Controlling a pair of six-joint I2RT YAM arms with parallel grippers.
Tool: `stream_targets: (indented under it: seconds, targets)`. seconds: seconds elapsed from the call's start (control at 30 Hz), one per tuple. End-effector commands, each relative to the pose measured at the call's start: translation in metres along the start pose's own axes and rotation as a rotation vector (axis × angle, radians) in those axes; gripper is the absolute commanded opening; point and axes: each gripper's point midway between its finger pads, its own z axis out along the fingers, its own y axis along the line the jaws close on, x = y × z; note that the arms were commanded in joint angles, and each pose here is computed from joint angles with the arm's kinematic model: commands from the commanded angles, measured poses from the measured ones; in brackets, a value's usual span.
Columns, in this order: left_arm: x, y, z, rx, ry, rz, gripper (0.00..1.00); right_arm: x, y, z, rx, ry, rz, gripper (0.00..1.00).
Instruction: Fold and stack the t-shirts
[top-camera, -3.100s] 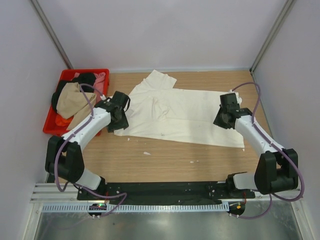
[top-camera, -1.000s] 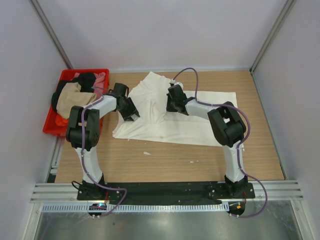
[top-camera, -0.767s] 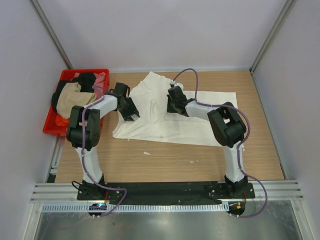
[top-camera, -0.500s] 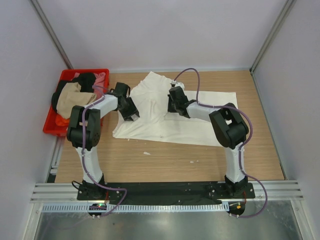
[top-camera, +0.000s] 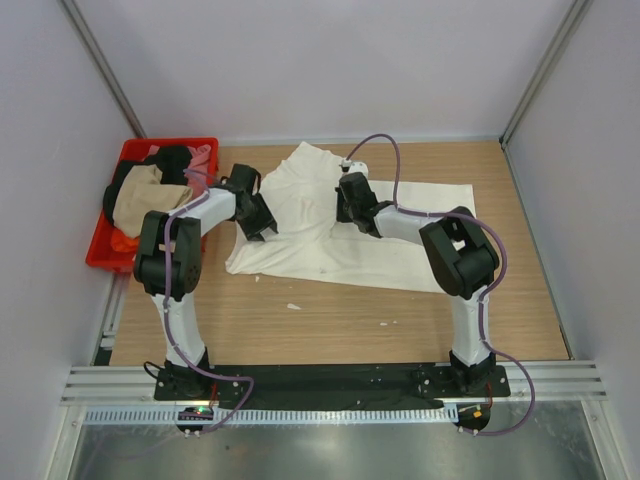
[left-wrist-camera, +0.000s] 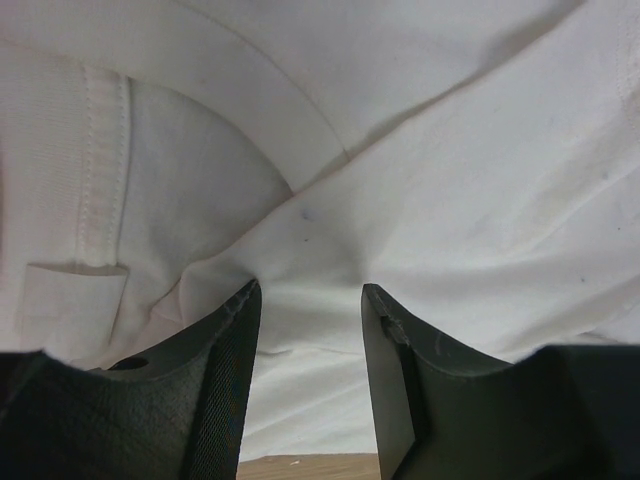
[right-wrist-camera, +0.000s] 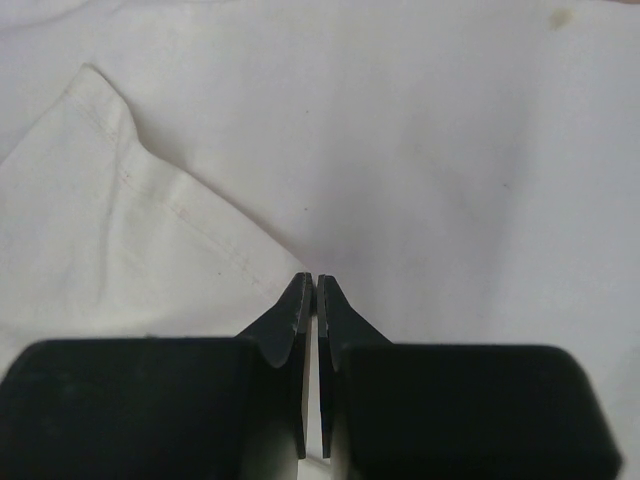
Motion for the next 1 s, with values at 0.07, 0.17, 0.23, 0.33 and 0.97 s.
stream_targets:
  seconds: [0.07,0.17,0.23,0.33,0.97]
  targets:
    - [0.005,0.045,0.014,-0.191,0.01,0.015,0.49,-0.04,0.003,-0.014,0.009,-0.115,0.011,0.03]
    - [0.001,0.041,0.01,-0.185,0.0,0.018,0.49,-0.039,0.002,-0.016,0.013,-0.112,0.017,0.07]
    - [-0.001,0.036,0.006,-0.168,-0.001,0.024,0.51,-0.041,0.002,-0.017,0.014,-0.116,0.021,0.11]
    - [-0.002,0.024,-0.003,-0.118,0.001,0.041,0.54,-0.04,0.003,-0.017,0.014,-0.104,0.018,0.19]
    - [0.044,0.054,-0.061,-0.171,-0.046,0.086,0.53,0.014,-0.068,-0.148,0.227,0.166,0.206,0.23]
